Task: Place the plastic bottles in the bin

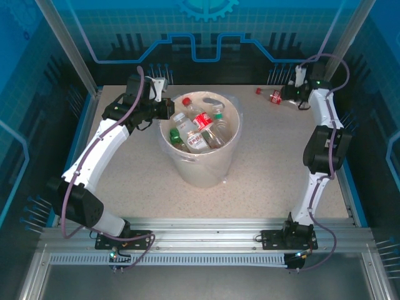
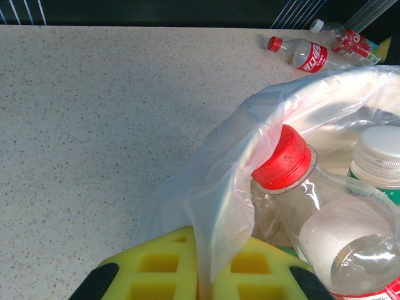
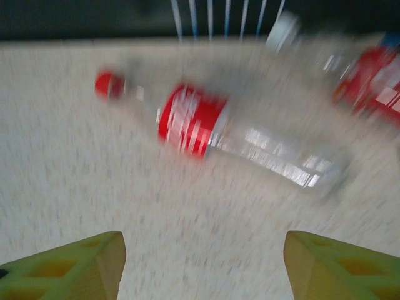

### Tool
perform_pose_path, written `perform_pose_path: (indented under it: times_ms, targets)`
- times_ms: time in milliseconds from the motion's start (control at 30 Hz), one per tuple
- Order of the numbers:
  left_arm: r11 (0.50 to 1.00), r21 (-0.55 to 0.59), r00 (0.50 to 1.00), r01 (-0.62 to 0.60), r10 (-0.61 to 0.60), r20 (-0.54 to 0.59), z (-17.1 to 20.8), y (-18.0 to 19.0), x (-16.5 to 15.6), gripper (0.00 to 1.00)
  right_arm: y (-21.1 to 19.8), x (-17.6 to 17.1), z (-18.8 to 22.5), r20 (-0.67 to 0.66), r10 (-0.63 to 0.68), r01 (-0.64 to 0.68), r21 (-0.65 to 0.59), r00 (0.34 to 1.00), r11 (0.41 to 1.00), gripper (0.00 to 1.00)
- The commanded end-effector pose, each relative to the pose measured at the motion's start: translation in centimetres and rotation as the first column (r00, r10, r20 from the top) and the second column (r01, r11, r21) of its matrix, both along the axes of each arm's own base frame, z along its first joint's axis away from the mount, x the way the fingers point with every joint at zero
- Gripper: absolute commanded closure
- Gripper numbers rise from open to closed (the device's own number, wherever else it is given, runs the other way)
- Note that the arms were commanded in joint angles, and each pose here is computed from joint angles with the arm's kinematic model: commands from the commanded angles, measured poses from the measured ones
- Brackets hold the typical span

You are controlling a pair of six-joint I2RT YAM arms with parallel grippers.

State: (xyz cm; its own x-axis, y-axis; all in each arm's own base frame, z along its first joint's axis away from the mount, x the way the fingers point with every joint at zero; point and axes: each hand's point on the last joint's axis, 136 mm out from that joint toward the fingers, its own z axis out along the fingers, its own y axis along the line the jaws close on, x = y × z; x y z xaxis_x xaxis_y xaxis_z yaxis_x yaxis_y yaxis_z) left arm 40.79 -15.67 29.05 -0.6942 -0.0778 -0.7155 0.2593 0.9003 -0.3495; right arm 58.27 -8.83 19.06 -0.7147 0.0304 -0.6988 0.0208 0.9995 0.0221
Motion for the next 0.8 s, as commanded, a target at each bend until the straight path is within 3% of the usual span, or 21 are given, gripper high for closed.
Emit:
perform_pose_path:
  times_ms: [0, 167, 300, 567, 767]
  targets:
    - [0.999, -0.048, 0.990, -0.004, -0.003, -0.140, -2.6, -0.4, -1.5, 1.00, -1.2, 3.9, -1.5, 0.030, -0.037, 0.037, -0.025, 0.999, 0.999, 0.32]
    - [0.999, -0.033, 0.990, -0.007, 0.003, -0.144, -2.9, -0.2, -1.5, 1.00, -2.6, 8.7, -3.0, 0.117, -0.121, 0.119, 0.024, 0.986, 0.993, 0.36]
    - [0.999, -0.031, 0.989, -0.006, 0.002, -0.147, -3.0, -0.2, -1.5, 1.00, -2.2, 9.6, -5.4, 0.095, -0.135, 0.126, 0.098, 0.986, 0.987, 0.38]
    - [1.000, -0.029, 0.990, -0.009, 0.005, -0.141, -2.8, -0.1, -1.5, 1.00, -0.6, 5.8, -8.6, -0.062, -0.098, 0.106, 0.135, 0.993, 0.985, 0.36]
    - [0.999, -0.033, 0.991, -0.011, 0.006, -0.130, -2.4, 0.0, -1.6, 1.00, 1.2, 2.2, -3.9, -0.030, -0.037, 0.040, 0.136, 0.999, 0.990, 0.32]
